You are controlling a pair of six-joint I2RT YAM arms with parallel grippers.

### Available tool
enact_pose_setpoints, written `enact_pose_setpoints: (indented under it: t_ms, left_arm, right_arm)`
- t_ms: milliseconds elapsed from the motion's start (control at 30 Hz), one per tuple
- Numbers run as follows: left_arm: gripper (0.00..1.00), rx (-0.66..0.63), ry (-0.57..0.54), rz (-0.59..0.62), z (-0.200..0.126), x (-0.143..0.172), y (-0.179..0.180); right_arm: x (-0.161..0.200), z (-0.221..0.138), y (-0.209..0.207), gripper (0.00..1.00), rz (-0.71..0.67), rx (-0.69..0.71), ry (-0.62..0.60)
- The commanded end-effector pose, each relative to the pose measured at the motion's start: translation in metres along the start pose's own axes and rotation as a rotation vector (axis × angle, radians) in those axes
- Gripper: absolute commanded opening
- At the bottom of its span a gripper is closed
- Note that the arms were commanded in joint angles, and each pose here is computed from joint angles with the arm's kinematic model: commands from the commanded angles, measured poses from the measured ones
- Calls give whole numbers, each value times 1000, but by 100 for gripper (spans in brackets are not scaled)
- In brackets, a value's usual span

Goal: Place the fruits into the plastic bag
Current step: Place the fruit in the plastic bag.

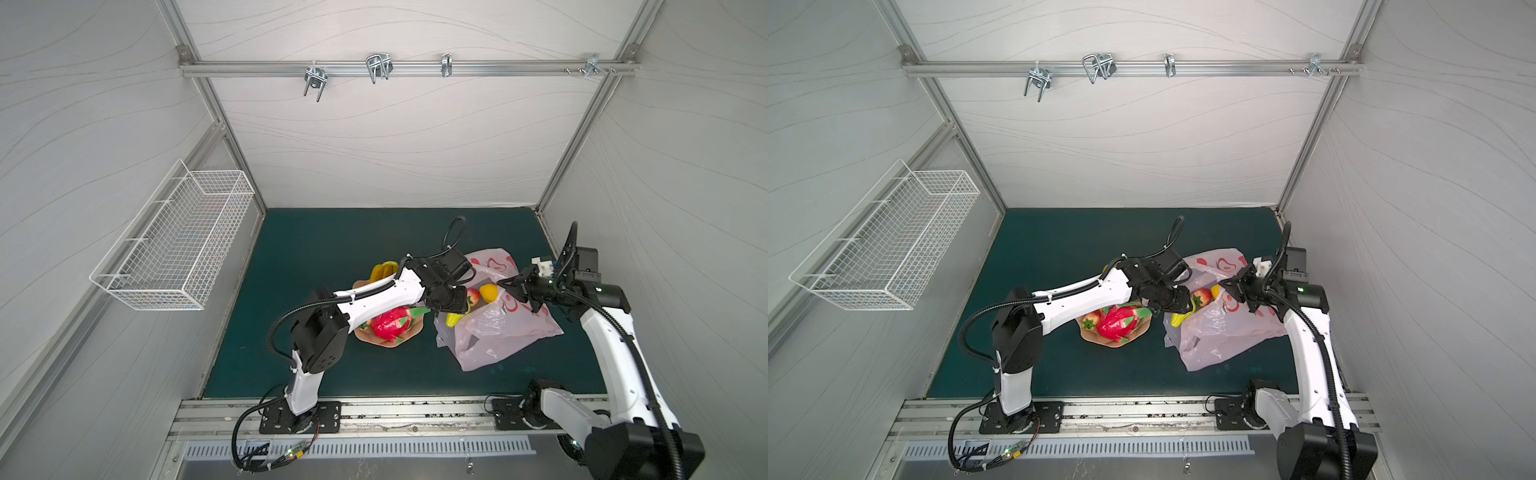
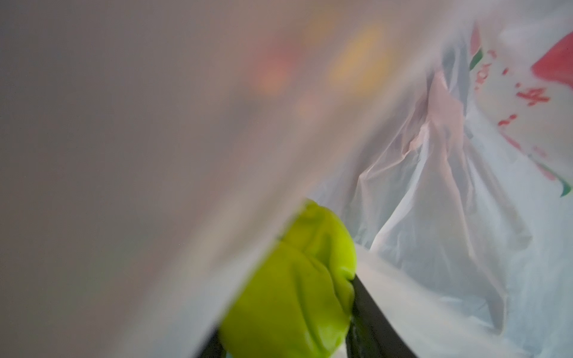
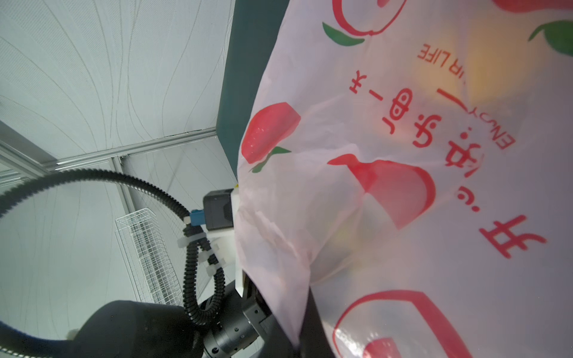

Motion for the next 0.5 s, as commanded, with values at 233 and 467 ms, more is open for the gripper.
enact_pose_setpoints:
  t_ms: [233, 467]
  left_arm:
    - [20, 127, -7, 57, -2, 23, -36]
    - [18, 142, 30, 92, 12, 30, -48]
  right_arm:
    - [-3, 1, 9, 0, -2, -19, 2]
    - [-1, 0, 9, 0, -1, -20, 4]
Point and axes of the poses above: each gripper's point midway between its finger pads, its own z axis out along the fingers, its own y axis along the line the jaws close on, x = y × z, the point moved 4 cm from there along -z, back along the fingers, and after that the axes turned 14 degrees about z, right-handed, at the moved point
